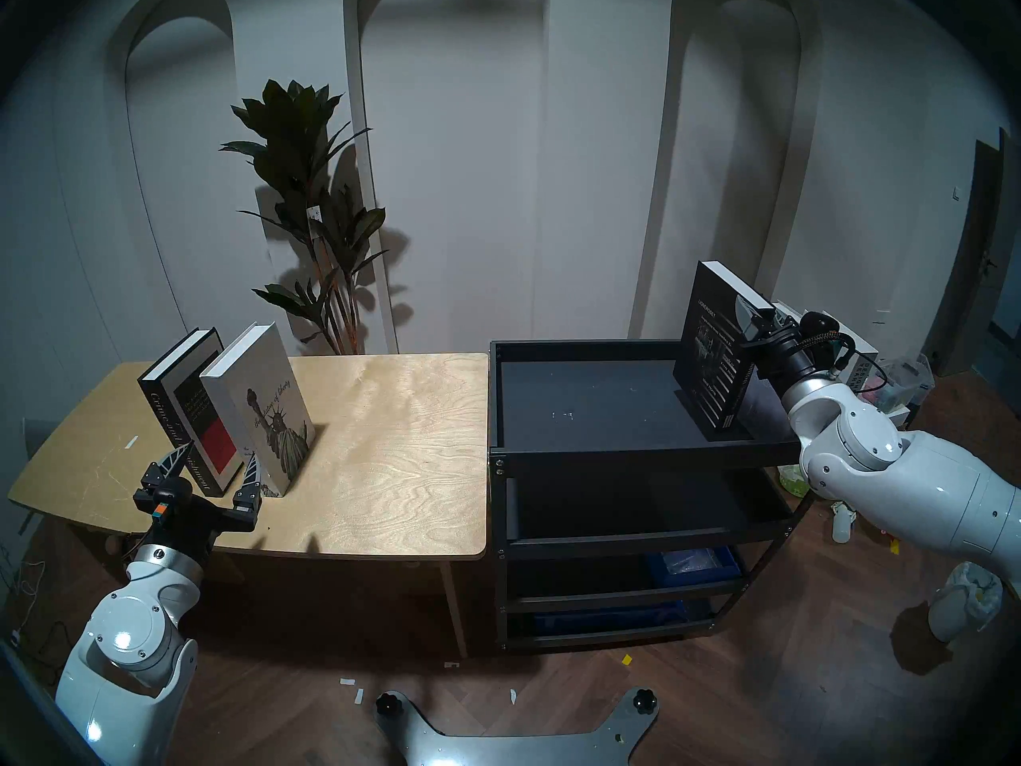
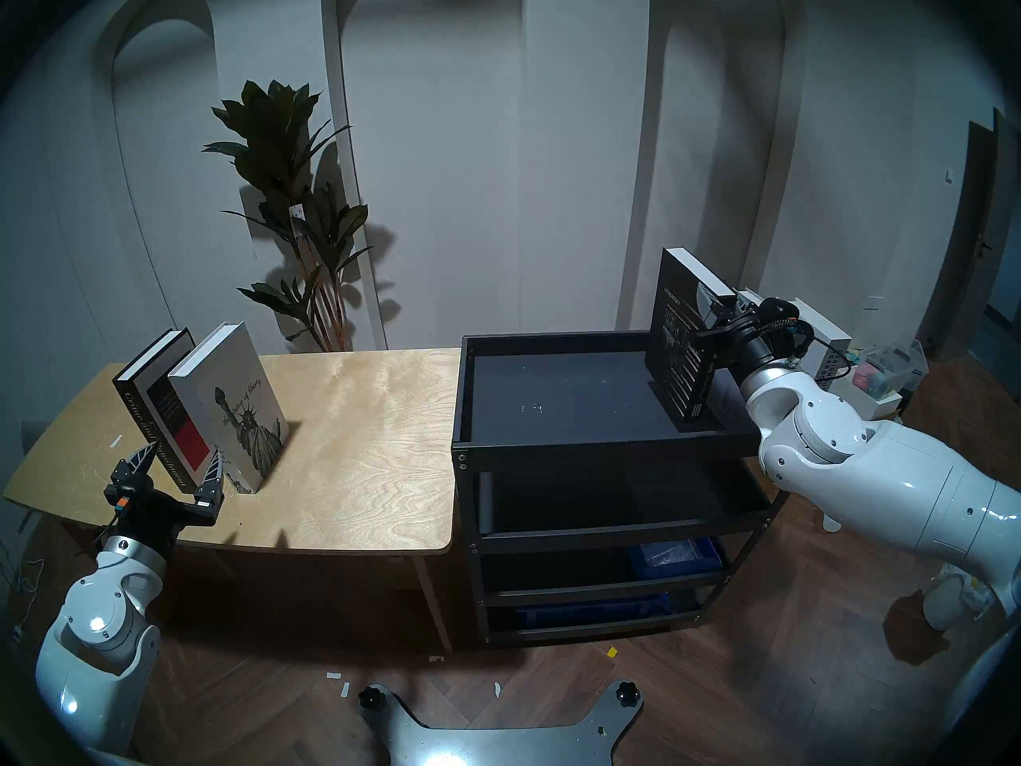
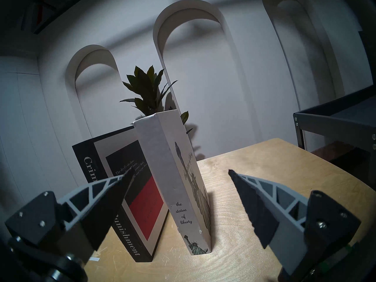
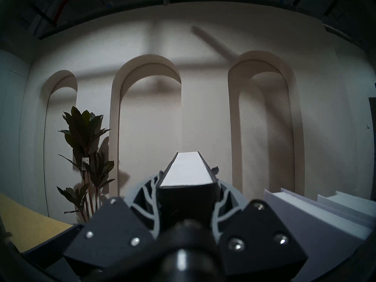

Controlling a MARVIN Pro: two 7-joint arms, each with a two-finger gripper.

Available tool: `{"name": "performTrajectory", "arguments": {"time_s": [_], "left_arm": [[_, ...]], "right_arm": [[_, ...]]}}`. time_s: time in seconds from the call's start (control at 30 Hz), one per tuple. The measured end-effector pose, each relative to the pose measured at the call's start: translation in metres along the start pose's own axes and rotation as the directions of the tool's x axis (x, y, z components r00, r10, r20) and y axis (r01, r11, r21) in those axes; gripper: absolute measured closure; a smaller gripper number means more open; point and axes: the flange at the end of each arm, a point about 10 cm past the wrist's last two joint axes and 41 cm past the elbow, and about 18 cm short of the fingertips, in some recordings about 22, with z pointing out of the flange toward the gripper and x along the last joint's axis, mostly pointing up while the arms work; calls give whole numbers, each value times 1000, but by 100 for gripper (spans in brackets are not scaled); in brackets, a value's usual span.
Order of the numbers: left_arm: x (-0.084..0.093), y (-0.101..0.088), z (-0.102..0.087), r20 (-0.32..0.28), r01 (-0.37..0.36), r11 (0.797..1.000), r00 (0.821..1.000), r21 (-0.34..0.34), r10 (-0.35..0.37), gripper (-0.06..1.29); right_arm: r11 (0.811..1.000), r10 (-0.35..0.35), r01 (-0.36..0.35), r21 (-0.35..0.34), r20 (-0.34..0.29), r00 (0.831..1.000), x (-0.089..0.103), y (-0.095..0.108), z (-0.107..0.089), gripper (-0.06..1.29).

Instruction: Move the books from the display table onto the shelf, standing them upright with spines facing out and tallest at one end

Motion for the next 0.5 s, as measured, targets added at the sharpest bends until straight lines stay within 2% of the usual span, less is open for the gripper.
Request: {"name": "performTrajectory", "arguments": {"time_s": [0.27,0.5], "left_arm": [[-1,-1,2,2,-6,1000,1000,-13,7,-2],[0,-1,4,0,-6,1000,1000,-21,6,-2]], "right_arm": [[1000,-20,21,-20,35,999,-5,-6,5,93],[998,-34,36,-48,53,998,-12,3,5,93]]}}
